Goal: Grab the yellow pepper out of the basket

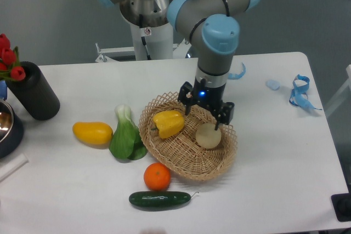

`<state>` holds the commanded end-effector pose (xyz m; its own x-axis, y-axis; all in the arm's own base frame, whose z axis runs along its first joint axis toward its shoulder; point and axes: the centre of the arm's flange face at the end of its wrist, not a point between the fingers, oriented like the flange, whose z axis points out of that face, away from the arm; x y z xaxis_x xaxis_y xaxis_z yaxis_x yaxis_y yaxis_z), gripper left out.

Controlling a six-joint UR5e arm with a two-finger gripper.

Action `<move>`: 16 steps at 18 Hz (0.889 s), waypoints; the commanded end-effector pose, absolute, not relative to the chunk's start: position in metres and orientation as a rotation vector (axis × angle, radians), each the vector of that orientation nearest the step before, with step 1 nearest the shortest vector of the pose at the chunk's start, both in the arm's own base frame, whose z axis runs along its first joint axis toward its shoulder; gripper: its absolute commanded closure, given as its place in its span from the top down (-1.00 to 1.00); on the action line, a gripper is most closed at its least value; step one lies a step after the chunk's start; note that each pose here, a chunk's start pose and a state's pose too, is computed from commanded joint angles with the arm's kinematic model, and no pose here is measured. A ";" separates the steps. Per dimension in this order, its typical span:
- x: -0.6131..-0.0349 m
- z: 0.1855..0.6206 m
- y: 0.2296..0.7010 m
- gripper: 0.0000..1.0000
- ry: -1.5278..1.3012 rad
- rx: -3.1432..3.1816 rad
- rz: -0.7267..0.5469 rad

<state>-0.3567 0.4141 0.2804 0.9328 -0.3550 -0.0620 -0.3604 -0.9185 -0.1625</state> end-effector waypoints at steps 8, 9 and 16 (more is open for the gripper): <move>-0.328 0.264 0.423 1.00 0.697 -2.911 0.001; -0.324 0.262 0.425 1.00 0.704 -2.910 -0.003; -0.315 0.239 0.431 1.00 0.731 -2.920 -0.064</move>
